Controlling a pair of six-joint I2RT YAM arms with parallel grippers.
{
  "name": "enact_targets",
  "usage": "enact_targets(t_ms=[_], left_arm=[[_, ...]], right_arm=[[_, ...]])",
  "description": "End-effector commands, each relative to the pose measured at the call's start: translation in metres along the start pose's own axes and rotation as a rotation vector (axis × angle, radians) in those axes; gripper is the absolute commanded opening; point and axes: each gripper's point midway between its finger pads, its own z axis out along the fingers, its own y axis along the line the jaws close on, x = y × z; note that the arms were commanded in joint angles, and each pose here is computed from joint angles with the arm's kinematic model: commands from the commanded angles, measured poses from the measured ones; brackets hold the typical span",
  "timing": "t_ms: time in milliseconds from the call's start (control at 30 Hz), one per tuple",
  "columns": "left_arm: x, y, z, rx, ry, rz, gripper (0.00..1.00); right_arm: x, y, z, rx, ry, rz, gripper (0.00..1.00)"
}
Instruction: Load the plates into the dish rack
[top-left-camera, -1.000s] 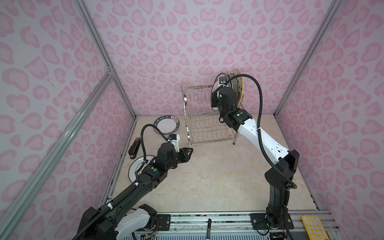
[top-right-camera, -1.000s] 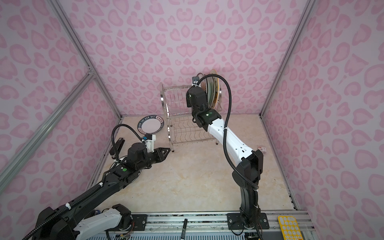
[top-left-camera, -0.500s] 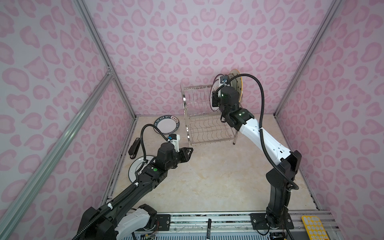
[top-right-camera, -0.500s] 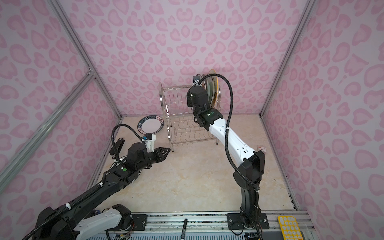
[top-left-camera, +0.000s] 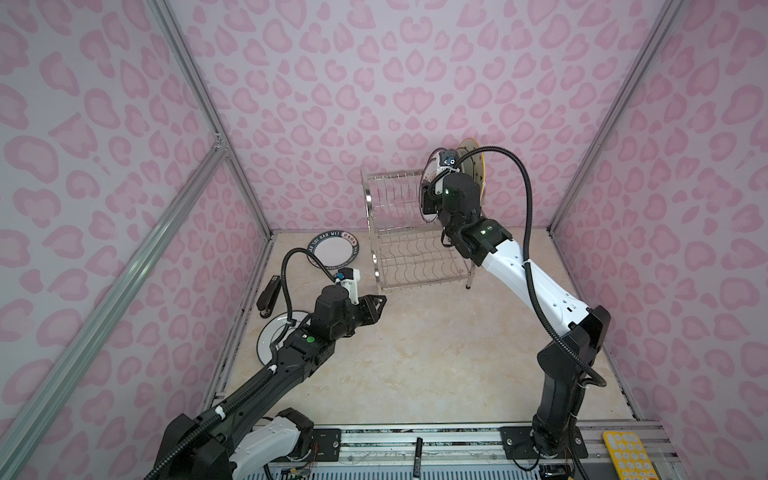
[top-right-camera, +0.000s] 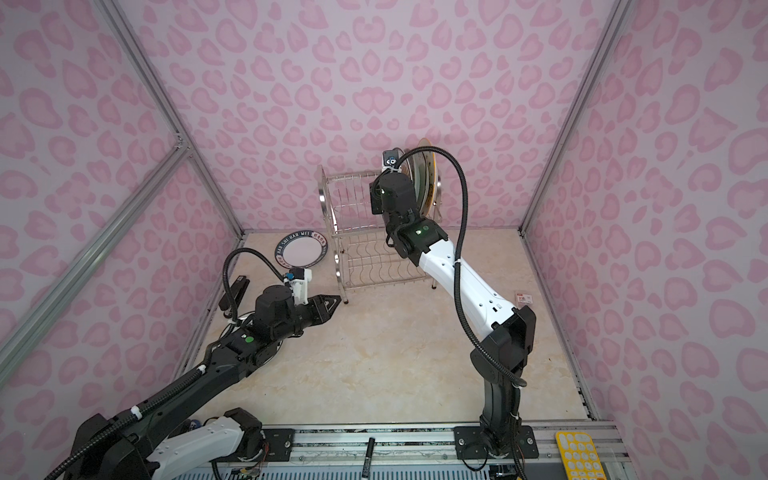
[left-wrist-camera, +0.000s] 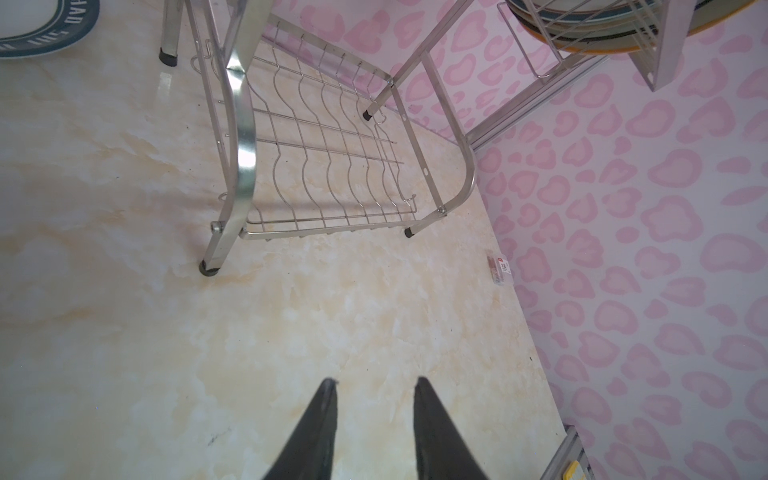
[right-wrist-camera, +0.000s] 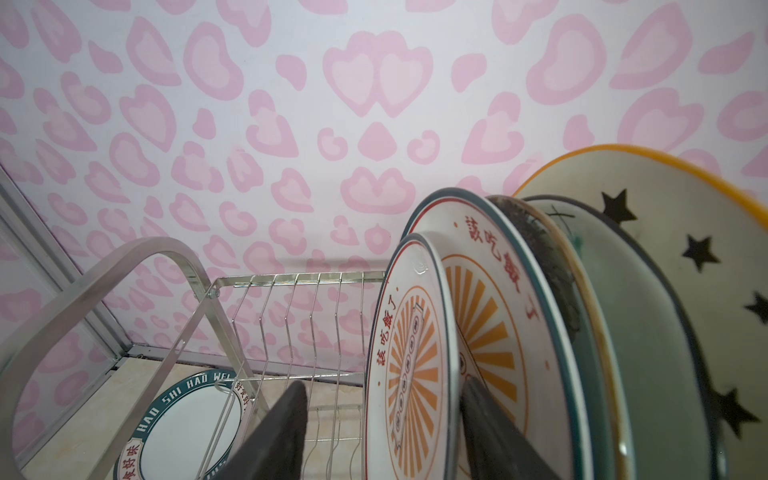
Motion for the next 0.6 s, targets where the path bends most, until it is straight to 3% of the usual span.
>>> enact_targets(t_ms=[0,567], left_arm=[[-0.007,-0.006,-0.001,0.022,-0.028,0.006,0.34],[-0.008,-0.007,-0.002,0.022,-0.031,0.004,0.34]], right_arm=[[-0.006,0.001,-0.004,-0.001,-0.024,-0.004,0.59],[-0.048,0.002,-0.026,-0.048,-0.118,-0.003,0.61]])
